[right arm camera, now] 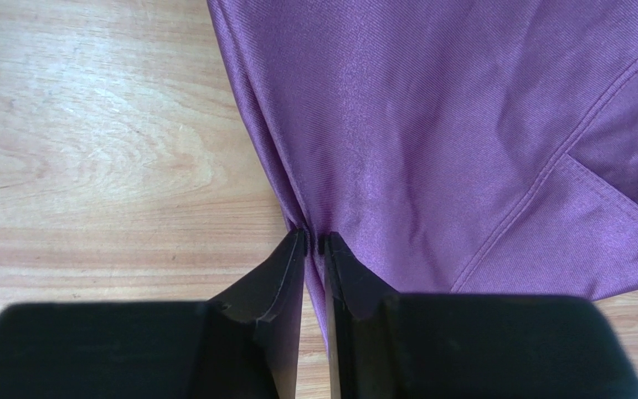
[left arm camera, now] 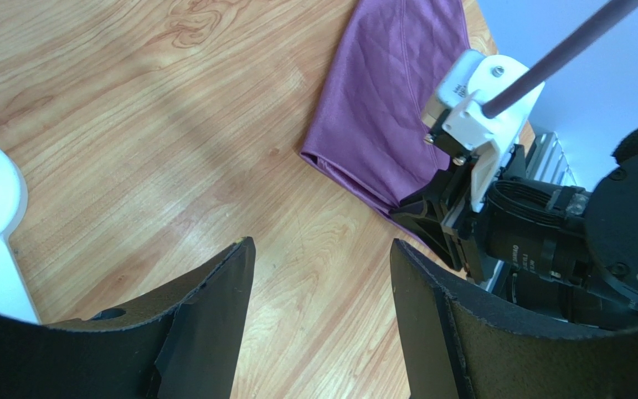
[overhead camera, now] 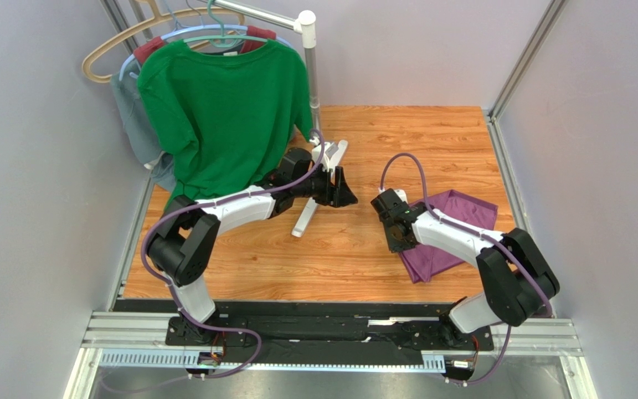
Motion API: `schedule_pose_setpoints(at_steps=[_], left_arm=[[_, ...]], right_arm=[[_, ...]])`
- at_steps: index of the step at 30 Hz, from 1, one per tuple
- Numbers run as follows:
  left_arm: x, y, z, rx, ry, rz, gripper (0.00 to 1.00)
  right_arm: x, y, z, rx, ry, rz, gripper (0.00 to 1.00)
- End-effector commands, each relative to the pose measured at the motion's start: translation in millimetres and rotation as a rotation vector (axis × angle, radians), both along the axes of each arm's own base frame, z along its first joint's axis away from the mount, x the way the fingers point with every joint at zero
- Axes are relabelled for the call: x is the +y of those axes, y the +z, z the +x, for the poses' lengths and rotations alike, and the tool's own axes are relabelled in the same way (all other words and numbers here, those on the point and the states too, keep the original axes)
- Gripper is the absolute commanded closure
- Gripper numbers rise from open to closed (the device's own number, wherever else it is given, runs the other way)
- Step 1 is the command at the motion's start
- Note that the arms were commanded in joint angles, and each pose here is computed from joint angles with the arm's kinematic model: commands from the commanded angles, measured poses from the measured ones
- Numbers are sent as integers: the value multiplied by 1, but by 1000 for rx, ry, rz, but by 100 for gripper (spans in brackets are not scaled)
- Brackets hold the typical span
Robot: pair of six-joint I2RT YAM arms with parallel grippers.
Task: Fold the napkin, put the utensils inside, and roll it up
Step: Roll the napkin with the utensil
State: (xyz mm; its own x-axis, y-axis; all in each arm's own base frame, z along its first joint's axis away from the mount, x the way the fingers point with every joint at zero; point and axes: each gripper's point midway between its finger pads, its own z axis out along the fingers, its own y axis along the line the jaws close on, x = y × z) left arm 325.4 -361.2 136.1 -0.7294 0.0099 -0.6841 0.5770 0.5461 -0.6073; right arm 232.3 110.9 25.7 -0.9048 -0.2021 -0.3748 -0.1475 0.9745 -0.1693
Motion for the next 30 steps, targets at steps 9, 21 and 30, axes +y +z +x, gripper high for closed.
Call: schedule_pose_setpoints(at_steps=[9, 21, 30], left_arm=[[-4, 54, -11, -123, -43, -56, 30], [22, 70, -22, -179, 48, -39, 31], [81, 52, -16, -145, 260, 49, 31]], right_arm=[[12, -7, 6, 55, 38, -4, 96], [57, 3, 6, 54, 187, 169, 100], [118, 20, 5, 44, 307, 285, 100]])
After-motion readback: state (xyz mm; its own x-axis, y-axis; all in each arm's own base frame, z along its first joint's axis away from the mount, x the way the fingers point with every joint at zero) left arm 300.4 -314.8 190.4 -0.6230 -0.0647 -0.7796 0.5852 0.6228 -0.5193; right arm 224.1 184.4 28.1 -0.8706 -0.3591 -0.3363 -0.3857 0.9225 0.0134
